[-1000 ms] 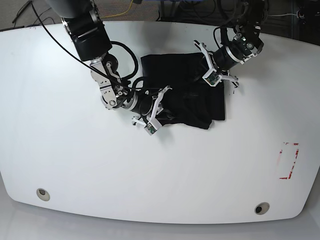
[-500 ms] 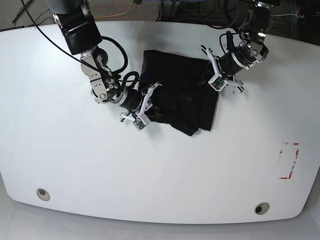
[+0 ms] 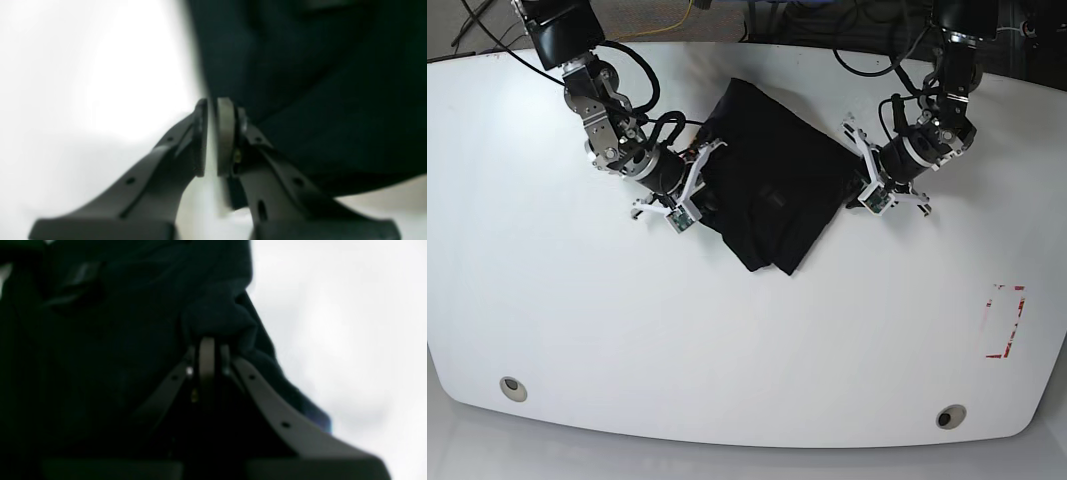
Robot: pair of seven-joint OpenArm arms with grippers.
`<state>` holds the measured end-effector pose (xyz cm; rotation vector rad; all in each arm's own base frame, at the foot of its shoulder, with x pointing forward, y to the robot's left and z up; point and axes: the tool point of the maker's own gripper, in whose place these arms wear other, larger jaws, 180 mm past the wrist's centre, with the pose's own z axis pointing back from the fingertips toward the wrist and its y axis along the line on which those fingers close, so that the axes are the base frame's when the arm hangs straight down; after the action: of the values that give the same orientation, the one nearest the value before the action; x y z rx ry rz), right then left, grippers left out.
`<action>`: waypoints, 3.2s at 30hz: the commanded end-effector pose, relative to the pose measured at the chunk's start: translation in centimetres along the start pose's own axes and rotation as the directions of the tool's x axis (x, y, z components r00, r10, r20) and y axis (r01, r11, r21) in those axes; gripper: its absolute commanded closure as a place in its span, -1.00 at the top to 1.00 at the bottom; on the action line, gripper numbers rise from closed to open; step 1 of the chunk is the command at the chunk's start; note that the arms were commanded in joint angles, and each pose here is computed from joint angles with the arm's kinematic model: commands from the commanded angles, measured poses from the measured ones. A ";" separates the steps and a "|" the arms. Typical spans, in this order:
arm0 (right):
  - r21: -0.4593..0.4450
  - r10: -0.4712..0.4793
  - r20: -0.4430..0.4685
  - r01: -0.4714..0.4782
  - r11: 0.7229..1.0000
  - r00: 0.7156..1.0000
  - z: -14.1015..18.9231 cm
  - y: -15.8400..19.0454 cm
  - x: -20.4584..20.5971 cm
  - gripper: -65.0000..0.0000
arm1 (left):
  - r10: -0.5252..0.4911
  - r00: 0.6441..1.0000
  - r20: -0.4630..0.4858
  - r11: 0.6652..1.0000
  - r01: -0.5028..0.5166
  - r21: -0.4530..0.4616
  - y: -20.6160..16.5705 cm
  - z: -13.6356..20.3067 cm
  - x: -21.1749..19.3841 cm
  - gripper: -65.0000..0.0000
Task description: Layout the t-shirt on the table in an organized manner, then fold the t-shirt properly
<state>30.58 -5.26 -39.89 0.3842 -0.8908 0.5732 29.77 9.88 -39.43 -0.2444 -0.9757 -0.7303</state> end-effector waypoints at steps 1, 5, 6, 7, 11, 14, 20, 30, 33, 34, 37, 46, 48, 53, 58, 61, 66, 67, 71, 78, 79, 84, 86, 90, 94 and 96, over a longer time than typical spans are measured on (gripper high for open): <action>-0.027 0.027 0.084 -0.024 0.999 0.996 1.2 -0.6 3.5 -0.95 | -0.026 0.997 0.071 0.999 0.025 0.021 1.1 0.2 2.5 -0.90; -0.042 0.055 0.146 -0.050 0.998 0.988 2.6 -0.4 6.7 -0.95 | -0.054 0.992 0.112 0.998 0.050 0.034 1.5 0.4 4.3 -0.90; -0.044 0.059 0.158 -0.053 0.998 0.986 2.9 -0.2 7.4 -0.95 | -0.060 0.991 0.120 0.998 0.056 0.036 1.5 0.5 4.7 -0.90; -0.052 0.065 0.171 -0.057 0.997 0.983 3.2 -0.3 8.1 -0.94 | -0.070 0.989 0.134 0.997 0.065 0.039 1.5 0.7 5.3 -0.90; -0.072 0.077 0.215 -0.062 0.995 0.974 3.9 -0.4 10.5 -0.94 | -0.094 0.981 0.170 0.995 0.087 0.046 1.1 1.2 6.9 -0.90; -0.072 0.087 0.221 -0.073 0.995 0.971 3.6 -0.4 11.5 -0.94 | -0.095 0.978 0.185 0.995 0.089 0.037 0.0 1.8 7.3 -0.90; -0.036 0.103 0.180 -0.098 0.995 0.978 1.3 0.0 11.3 -0.94 | -0.021 0.974 0.227 1.000 0.025 -0.011 -3.8 2.1 7.8 -0.90; 0.034 0.066 0.125 -0.071 0.997 0.990 -2.9 0.4 10.7 -0.94 | 0.092 0.972 0.214 0.990 -0.067 -0.121 -9.6 1.6 6.7 -0.90; 0.055 0.056 0.128 -0.063 0.996 0.990 -3.6 0.5 10.3 -0.94 | 0.118 0.971 0.210 0.983 -0.085 -0.162 -11.5 1.3 6.7 -0.90; 0.056 0.045 0.120 -0.052 0.997 0.992 -4.0 0.2 9.7 -0.94 | 0.133 0.971 0.198 0.979 -0.098 -0.176 -12.1 1.0 6.3 -0.90; 0.043 0.041 0.102 -0.046 0.998 0.994 -4.8 -0.5 8.7 -0.94 | 0.159 0.973 0.167 0.974 -0.126 -0.190 -12.7 0.5 5.3 -0.90; 0.008 0.050 0.032 -0.051 0.999 0.998 -6.2 -1.4 4.5 -0.94 | 0.208 0.976 0.060 0.960 -0.192 -0.205 -13.2 -1.3 1.4 -0.90; 0.002 0.049 0.017 -0.049 0.999 0.999 -5.9 -1.6 3.3 -0.94 | 0.204 0.978 0.045 0.961 -0.191 -0.201 -12.8 -1.7 0.8 -0.90; -0.006 0.053 0.000 -0.053 0.999 0.999 -4.9 -2.1 1.9 -0.94 | 0.163 0.987 -0.007 0.969 -0.162 -0.187 -11.1 -1.6 -1.3 -0.90; -0.026 0.052 0.000 -0.052 0.998 0.999 -3.2 -2.3 0.8 -0.94 | 0.112 0.993 -0.023 0.980 -0.114 -0.161 -8.5 -1.8 -1.8 -0.90; -0.045 0.034 -0.004 -0.035 0.998 0.999 -2.1 -2.4 0.1 -0.94 | 0.086 0.996 -0.038 0.985 -0.091 -0.147 -7.1 -1.9 -2.3 -0.90; -0.077 0.022 -0.022 -0.024 0.997 1.000 -0.6 -2.6 -0.3 -0.94 | 0.049 0.997 -0.059 0.991 -0.055 -0.119 -4.6 -1.9 -2.8 -0.90; -0.073 0.026 -0.020 -0.027 0.997 0.999 -0.3 -2.2 -0.2 -0.94 | 0.035 0.997 -0.066 0.993 -0.042 -0.110 -3.7 -1.9 -2.9 -0.90; -0.062 0.033 -0.008 -0.033 0.998 0.999 0.4 -1.1 -0.1 -0.94 | 0.014 0.997 -0.070 0.995 -0.021 -0.093 -2.2 -1.9 -2.8 -0.90; -0.051 0.028 0.013 -0.027 0.998 1.000 0.6 0.0 0.5 -0.94 | -0.009 0.999 -0.040 0.997 0.006 -0.074 -0.9 -2.2 -1.3 -0.90; -0.052 0.026 0.016 -0.025 0.998 1.000 0.5 0.0 0.6 -0.94 | -0.011 0.999 -0.036 0.997 0.008 -0.073 -0.8 -2.2 -1.1 -0.90; -0.057 0.054 0.060 -0.051 0.997 0.997 0.8 0.0 2.6 -0.94 | -0.030 1.000 0.002 0.999 0.030 -0.029 0.9 -1.5 0.6 -0.90; -0.060 0.069 0.079 -0.065 0.996 0.994 1.1 0.0 3.6 -0.94 | -0.033 0.999 0.025 0.999 0.034 -0.010 1.4 -1.3 1.4 -0.90; -0.083 0.097 0.085 -0.090 0.992 0.992 1.9 -0.4 5.1 -0.94 | -0.066 0.994 0.090 0.997 0.063 0.036 2.6 -0.2 4.1 -0.90; -0.127 0.101 0.115 -0.086 0.988 0.988 3.0 -1.6 6.6 -0.94 | -0.086 0.984 0.157 0.994 0.075 0.077 3.3 0.6 6.7 -0.90; -0.133 0.106 0.123 -0.089 0.987 0.987 3.2 -1.7 7.0 -0.94 | -0.076 0.978 0.195 0.994 0.058 0.097 3.5 0.8 8.0 -0.90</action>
<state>32.26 -6.17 -34.38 0.2703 -1.0103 0.5771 33.33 10.00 -34.78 -0.1888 -1.1085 -0.7548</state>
